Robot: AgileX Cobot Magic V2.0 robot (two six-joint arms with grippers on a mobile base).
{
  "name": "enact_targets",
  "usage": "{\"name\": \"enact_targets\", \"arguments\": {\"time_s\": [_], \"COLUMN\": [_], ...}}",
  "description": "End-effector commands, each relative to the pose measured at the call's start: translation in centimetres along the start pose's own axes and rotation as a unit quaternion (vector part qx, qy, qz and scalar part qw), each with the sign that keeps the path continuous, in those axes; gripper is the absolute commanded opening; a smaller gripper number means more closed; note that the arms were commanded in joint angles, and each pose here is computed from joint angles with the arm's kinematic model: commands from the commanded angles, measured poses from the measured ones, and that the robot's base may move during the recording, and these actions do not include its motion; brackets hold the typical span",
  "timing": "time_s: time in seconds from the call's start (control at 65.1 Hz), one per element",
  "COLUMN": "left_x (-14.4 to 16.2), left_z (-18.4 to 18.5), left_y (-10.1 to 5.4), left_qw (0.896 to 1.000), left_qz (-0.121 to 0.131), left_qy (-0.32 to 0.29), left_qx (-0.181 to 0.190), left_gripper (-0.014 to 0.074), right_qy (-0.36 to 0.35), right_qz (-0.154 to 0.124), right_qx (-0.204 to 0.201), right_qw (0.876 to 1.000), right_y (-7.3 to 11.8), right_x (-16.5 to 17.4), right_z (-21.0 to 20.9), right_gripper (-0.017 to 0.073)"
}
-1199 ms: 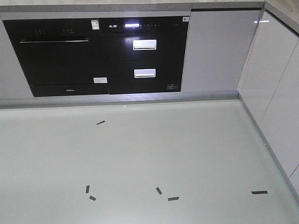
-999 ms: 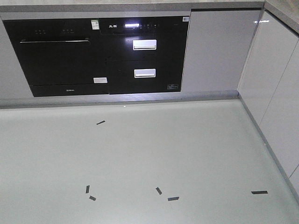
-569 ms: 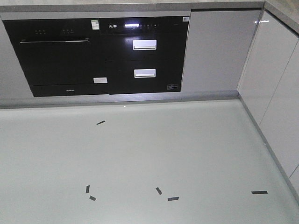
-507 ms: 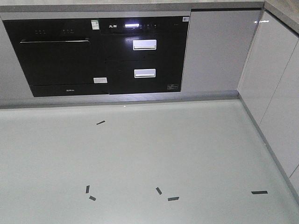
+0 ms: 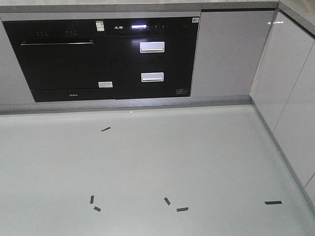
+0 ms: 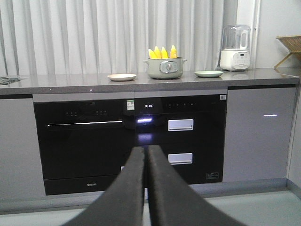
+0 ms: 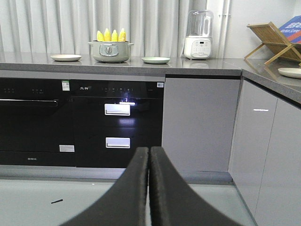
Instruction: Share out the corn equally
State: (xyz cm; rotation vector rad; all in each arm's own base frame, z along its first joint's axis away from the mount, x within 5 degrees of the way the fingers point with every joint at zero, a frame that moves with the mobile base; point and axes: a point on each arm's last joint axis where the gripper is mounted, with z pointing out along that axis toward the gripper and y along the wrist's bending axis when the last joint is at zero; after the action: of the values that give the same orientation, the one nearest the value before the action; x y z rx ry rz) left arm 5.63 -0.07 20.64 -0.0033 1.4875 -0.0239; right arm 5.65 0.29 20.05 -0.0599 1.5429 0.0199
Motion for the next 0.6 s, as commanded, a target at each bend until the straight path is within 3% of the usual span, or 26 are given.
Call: {"name": "enact_targets", "arguments": {"time_s": [0.0, 0.584], "left_x": [-1.35, -1.35], "left_z": [-0.22, -0.22], "left_y": [-0.11, -0.11], "left_qw": [0.998, 0.998], "left_qz": [-0.002, -0.002], "left_qy": [-0.055, -0.055], "left_qx": [0.006, 0.006], "left_gripper": [-0.0006, -0.0006], "right_qy": [-0.035, -0.035], "right_qz": [-0.004, -0.004], "right_qx": [-0.001, -0.001], "right_qw": [0.999, 0.999], "right_y": [0.02, 0.02], "right_x": [-0.39, -0.39], "right_z": [-0.05, -0.05], "right_gripper": [-0.0003, -0.0003]}}
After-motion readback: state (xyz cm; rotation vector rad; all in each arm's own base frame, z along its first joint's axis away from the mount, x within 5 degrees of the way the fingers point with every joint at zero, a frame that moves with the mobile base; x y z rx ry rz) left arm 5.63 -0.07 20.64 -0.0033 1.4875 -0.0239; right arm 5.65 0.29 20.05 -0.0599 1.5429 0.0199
